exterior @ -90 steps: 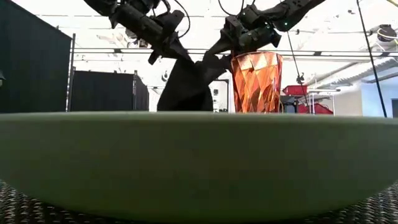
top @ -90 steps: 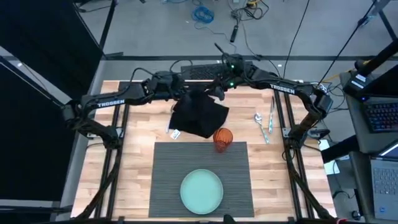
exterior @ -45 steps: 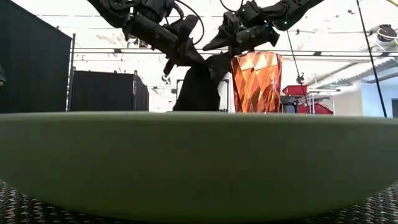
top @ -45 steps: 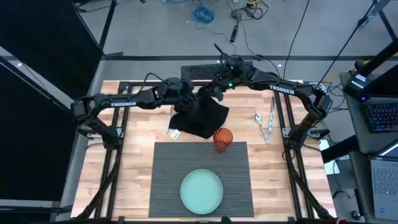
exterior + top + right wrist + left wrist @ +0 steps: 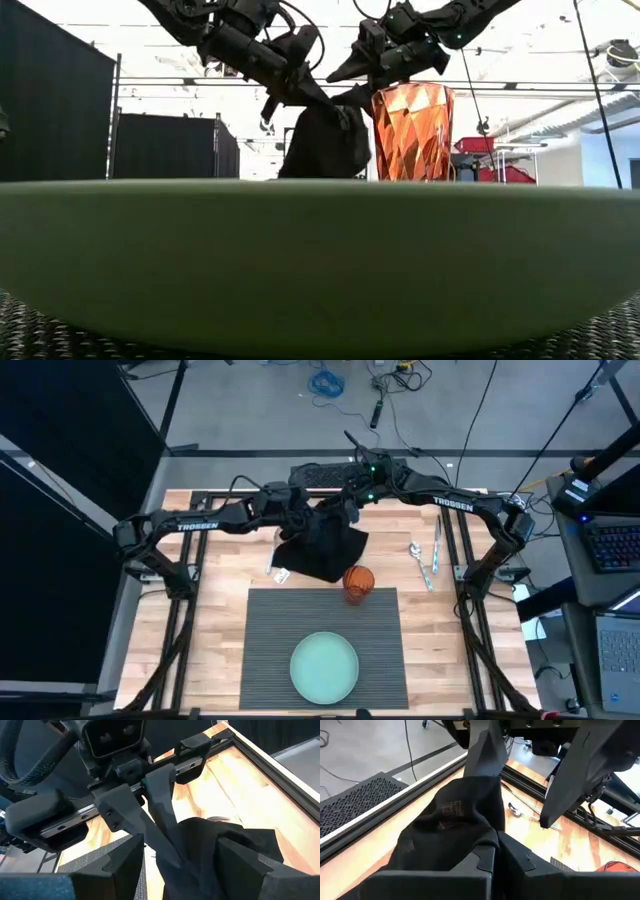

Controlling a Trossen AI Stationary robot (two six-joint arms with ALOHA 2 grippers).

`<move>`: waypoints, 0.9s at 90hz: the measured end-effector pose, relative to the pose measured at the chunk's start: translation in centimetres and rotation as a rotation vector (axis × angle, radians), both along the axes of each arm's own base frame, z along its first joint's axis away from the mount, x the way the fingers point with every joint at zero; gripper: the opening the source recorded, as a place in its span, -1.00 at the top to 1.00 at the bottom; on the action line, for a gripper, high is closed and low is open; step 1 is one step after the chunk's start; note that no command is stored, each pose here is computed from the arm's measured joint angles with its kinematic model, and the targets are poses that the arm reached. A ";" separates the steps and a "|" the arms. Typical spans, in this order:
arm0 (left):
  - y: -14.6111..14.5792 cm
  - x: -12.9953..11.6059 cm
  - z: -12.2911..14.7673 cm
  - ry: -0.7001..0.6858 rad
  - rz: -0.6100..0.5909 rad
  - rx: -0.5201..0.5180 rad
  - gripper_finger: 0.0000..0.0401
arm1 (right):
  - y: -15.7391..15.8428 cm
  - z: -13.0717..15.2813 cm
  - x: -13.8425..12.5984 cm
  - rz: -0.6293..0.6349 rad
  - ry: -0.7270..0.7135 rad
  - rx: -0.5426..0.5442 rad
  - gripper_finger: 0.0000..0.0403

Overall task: Set table place
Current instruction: Fold the black napkin

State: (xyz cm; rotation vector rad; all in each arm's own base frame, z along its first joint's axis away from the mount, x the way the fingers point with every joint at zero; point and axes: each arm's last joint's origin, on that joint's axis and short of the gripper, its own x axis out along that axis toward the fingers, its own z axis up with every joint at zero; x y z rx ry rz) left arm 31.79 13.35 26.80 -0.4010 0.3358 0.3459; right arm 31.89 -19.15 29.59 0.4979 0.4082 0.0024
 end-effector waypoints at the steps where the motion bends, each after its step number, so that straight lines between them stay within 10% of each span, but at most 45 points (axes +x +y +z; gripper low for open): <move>1: 0.0 0.0 0.0 0.001 0.003 0.001 1.00 | 0.0 0.0 0.0 0.001 0.000 -0.001 -0.05; 36: 1.1 -0.5 0.0 -0.003 0.077 -0.004 1.00 | 0.0 0.1 0.0 0.004 -0.006 -0.032 0.94; 81: 1.1 -0.5 0.0 -0.005 0.080 -0.011 1.00 | 0.3 3.0 -0.4 0.021 -0.148 -0.078 1.00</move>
